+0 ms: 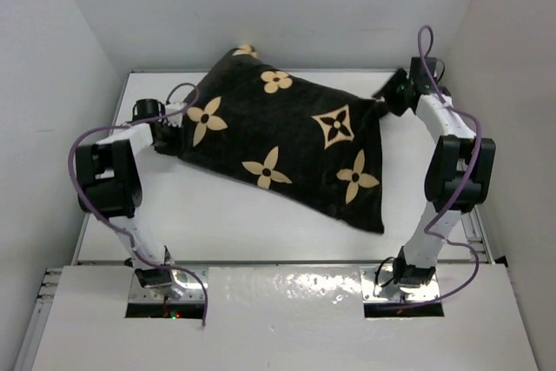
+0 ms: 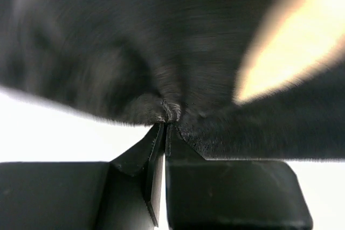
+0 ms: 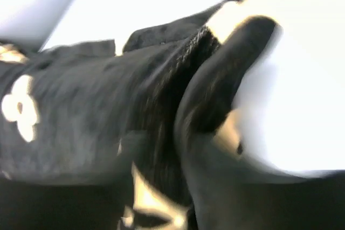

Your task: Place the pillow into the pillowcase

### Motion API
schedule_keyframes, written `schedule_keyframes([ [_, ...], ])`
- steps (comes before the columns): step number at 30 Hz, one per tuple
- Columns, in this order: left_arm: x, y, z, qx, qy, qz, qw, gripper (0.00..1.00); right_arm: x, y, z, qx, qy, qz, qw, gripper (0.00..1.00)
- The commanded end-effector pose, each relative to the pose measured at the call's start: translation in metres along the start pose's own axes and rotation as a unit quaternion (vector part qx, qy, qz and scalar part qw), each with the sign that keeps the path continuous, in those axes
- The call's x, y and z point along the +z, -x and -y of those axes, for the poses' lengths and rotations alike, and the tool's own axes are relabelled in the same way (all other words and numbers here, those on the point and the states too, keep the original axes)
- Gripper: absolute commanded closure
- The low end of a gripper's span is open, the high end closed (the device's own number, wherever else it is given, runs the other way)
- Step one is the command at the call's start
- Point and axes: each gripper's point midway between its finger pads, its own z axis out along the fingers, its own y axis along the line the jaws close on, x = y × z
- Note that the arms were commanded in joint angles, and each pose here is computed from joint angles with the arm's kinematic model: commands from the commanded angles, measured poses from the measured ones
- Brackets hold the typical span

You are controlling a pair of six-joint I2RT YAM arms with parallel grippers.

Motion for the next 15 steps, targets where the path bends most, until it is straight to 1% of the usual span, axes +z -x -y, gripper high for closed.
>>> schedule_keyframes([
  [1, -0.048, -0.005, 0.023, 0.096, -0.043, -0.012, 0.994, 0.96, -0.015, 0.021, -0.026, -0.062, 0.047, -0.004, 0.997, 0.25],
  [2, -0.065, -0.016, 0.033, 0.108, -0.063, -0.034, 0.992, 0.69, -0.018, 0.024, -0.024, -0.058, 0.049, -0.004, 0.997, 0.15],
  [3, -0.073, -0.017, 0.034, 0.11, -0.069, -0.04, 0.991, 0.54, -0.022, 0.023, -0.023, -0.054, 0.051, -0.009, 0.997, 0.02],
  [4, -0.082, -0.014, 0.032, 0.109, -0.064, -0.039, 0.991, 0.38, -0.033, 0.021, -0.015, -0.047, 0.041, -0.015, 0.998, 0.01],
  [5, -0.093, -0.016, 0.025, 0.1, -0.044, -0.042, 0.993, 0.23, -0.04, 0.018, -0.009, -0.045, 0.032, -0.017, 0.998, 0.01],
  [6, -0.098, -0.02, 0.012, 0.087, -0.022, -0.043, 0.995, 0.21, -0.047, 0.013, -0.001, -0.045, 0.018, -0.018, 0.999, 0.01],
  [7, -0.104, -0.022, 0.002, 0.079, 0.001, -0.042, 0.996, 0.17, -0.047, -0.008, 0.031, -0.036, -0.032, -0.029, 0.998, 0.01],
  [8, -0.112, -0.021, -0.015, 0.072, 0.046, -0.041, 0.996, 0.11, -0.068, -0.011, 0.035, -0.034, -0.037, -0.01, 0.999, 0.01],
  [9, -0.119, -0.031, -0.033, 0.058, 0.08, -0.051, 0.994, 0.1, -0.065, -0.043, 0.065, -0.017, -0.065, -0.028, 0.997, 0.01],
  [10, -0.12, -0.031, -0.044, 0.053, 0.103, -0.046, 0.992, 0.02, -0.07, -0.056, 0.075, -0.007, -0.07, -0.029, 0.997, 0.01],
  [11, -0.121, -0.037, -0.058, 0.039, 0.123, -0.049, 0.99, 0.01, -0.084, -0.062, 0.077, -0.002, -0.062, -0.015, 0.998, 0.01],
  [12, -0.118, -0.045, -0.063, 0.03, 0.133, -0.054, 0.989, 0.01, -0.083, -0.095, 0.101, 0.017, -0.082, -0.041, 0.996, 0.01],
  [14, -0.108, -0.045, -0.078, 0.003, 0.147, -0.044, 0.988, 0.0, -0.096, -0.109, 0.114, 0.025, -0.092, -0.031, 0.995, 0.01],
  [15, -0.107, -0.044, -0.086, -0.014, 0.147, -0.033, 0.989, 0.0, -0.097, -0.132, 0.13, 0.035, -0.109, -0.047, 0.992, 0.01],
])
